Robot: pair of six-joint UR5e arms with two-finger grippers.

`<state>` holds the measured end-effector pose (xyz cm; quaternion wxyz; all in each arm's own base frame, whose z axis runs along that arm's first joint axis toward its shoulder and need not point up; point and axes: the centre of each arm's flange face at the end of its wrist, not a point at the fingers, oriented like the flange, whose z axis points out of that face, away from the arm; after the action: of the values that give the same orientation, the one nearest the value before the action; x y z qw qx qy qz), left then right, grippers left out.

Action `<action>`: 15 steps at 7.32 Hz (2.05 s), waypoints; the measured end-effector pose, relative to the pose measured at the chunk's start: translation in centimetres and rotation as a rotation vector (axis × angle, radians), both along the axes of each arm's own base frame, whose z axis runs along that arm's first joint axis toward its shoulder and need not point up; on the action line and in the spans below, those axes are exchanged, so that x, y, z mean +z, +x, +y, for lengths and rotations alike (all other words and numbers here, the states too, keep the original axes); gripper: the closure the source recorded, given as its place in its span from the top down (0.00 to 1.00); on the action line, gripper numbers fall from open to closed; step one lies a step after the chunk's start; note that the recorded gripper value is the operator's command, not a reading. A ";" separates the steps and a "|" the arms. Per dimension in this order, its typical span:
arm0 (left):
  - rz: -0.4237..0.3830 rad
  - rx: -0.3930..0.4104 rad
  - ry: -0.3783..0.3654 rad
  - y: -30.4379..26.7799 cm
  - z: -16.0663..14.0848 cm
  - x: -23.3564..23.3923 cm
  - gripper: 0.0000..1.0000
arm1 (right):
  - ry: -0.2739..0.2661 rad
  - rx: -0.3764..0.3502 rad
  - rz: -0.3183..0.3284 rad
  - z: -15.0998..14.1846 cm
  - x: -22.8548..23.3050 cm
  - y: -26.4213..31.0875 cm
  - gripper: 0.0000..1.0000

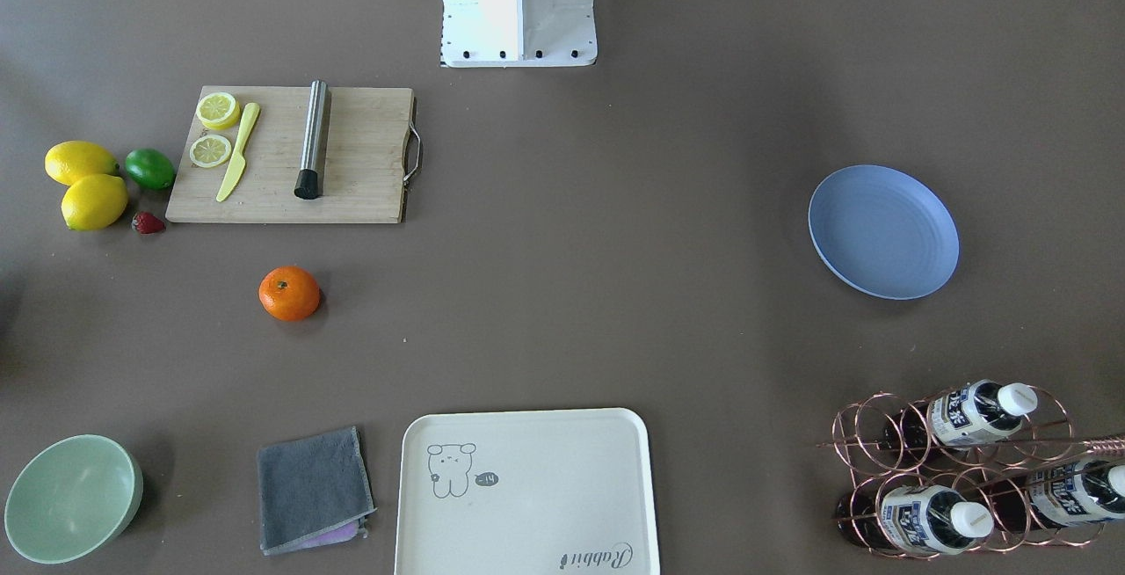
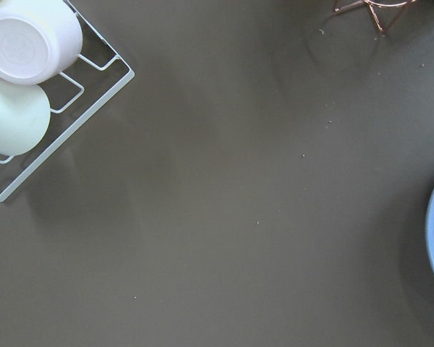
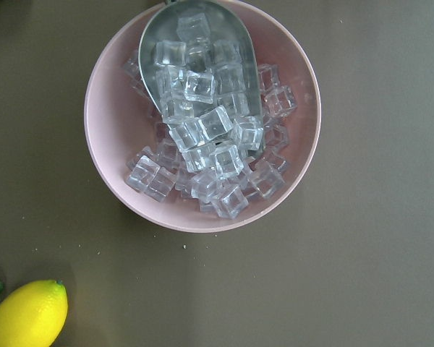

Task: Pick orange to plate

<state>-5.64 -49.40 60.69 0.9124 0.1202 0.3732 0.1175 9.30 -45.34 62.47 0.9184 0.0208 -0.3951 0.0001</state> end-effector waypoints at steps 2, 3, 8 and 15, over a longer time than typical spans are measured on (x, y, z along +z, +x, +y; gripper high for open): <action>0.023 0.005 0.004 0.2 0.0 -0.3 0.98 | 0.000 0.000 0.000 0.0 0.0 0.0 1.00; 0.040 0.009 0.003 0.3 0.0 -0.4 0.98 | 0.001 0.000 0.001 0.0 0.0 0.0 1.00; 0.102 0.021 0.033 0.7 -1.7 -2.6 0.98 | 0.011 0.000 0.001 -0.1 -0.6 0.0 1.00; 0.125 0.010 0.071 3.0 -2.8 0.6 0.98 | -0.038 0.077 -0.015 -4.1 -7.6 -6.3 1.00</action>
<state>-2.68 -52.15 61.29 0.8818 0.1579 0.4257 0.1274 2.98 -49.44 54.86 0.9149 0.0185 -0.4009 0.0434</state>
